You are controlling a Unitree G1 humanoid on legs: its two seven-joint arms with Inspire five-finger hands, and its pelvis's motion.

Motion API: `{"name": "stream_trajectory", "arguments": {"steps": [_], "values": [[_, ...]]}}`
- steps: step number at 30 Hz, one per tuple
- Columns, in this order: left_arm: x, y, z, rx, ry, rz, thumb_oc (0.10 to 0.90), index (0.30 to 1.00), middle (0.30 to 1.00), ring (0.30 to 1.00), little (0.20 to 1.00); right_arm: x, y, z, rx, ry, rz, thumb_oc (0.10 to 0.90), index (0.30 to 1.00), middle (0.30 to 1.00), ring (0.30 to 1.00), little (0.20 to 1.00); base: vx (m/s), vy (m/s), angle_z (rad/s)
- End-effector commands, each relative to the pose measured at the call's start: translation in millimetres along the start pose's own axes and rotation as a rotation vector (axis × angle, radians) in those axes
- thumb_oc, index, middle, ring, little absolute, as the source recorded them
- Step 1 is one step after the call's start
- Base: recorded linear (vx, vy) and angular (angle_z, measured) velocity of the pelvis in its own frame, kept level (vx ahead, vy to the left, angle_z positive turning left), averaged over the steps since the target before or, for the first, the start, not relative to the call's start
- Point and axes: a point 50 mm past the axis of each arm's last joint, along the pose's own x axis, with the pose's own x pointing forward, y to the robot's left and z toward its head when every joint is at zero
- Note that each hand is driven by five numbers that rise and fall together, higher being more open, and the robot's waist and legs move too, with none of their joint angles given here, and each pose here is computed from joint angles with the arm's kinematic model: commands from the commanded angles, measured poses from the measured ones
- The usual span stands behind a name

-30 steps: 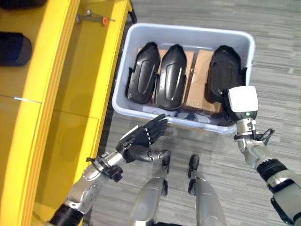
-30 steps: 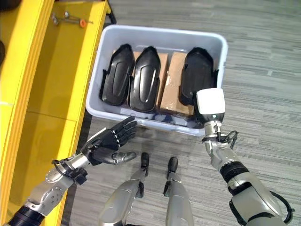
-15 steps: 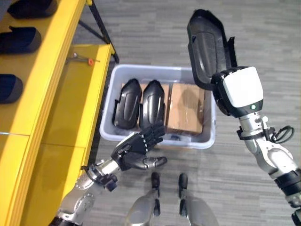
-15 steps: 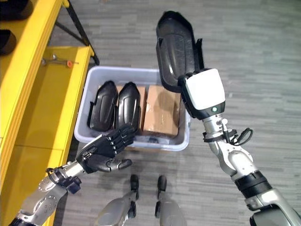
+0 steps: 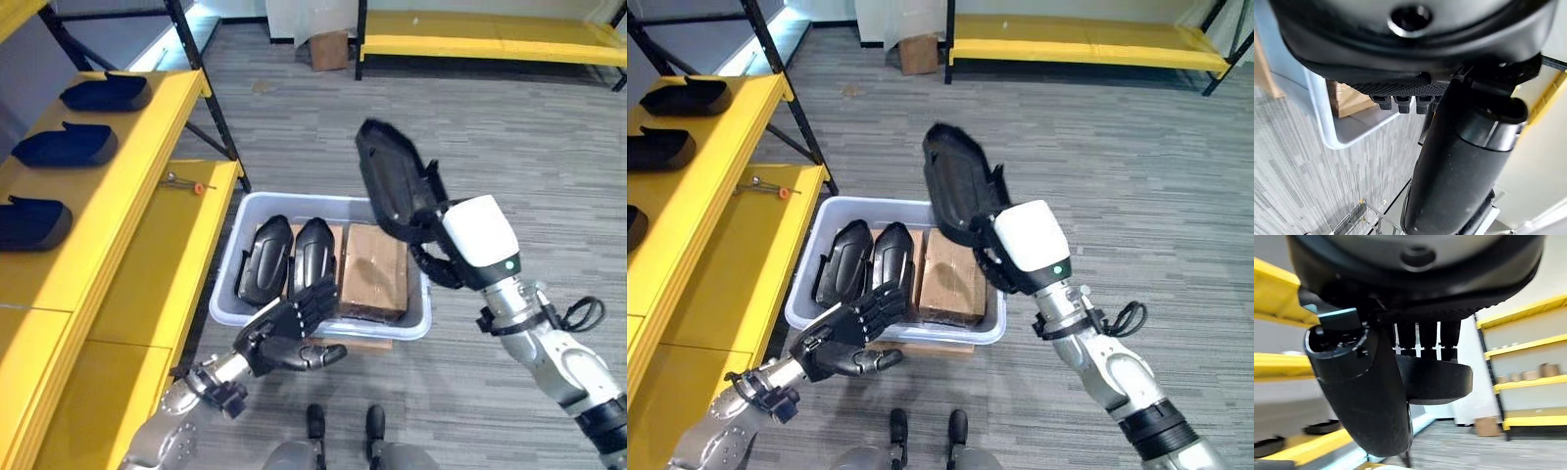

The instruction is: Move parts from the plastic box to the shelf.

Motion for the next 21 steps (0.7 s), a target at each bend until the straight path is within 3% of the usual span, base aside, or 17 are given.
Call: {"name": "stream_trajectory", "arguments": {"steps": [1, 7, 9, 12, 16, 21], "values": [[-2, 9, 7, -0.027, -0.103, 0.119, 0.900, 1.000, 1.000, 1.000, 1.000, 22, -37, 27, 0.118, -0.201, -0.235, 0.400, 0.300, 0.300, 0.300, 0.300, -0.04, -0.119, 0.08], [-3, 4, 2, -0.037, -0.137, 0.116, 0.900, 1.000, 1.000, 1.000, 1.000, 25, -44, 33, 0.130, -0.161, -0.301, 0.400, 0.300, 0.300, 0.300, 0.300, -0.10, -0.067, 0.25], [-5, 5, 5, 0.025, -0.153, 0.129, 0.900, 1.000, 1.000, 1.000, 1.000, 19, -49, 28, 0.112, -0.134, -0.331, 0.400, 0.300, 0.300, 0.300, 0.300, -0.19, 0.089, 1.14], [-5, 8, 11, -0.033, -0.212, 0.171, 0.900, 1.000, 1.000, 1.000, 1.000, 15, -54, 25, 0.179, -0.113, -0.341, 0.400, 0.300, 0.300, 0.300, 0.300, -0.14, 0.196, 0.75], [11, -2, 13, 0.001, -0.160, 0.069, 0.900, 1.000, 1.000, 1.000, 1.000, 9, -60, 13, 0.233, -0.060, -0.414, 0.400, 0.300, 0.300, 0.300, 0.300, -0.21, 0.328, 0.42], [16, -3, 30, 0.170, -0.212, 0.086, 0.900, 1.000, 1.000, 1.000, 1.000, 10, -59, 20, 0.266, -0.072, -0.443, 0.400, 0.300, 0.300, 0.300, 0.300, -0.21, 0.583, 0.41]]}}
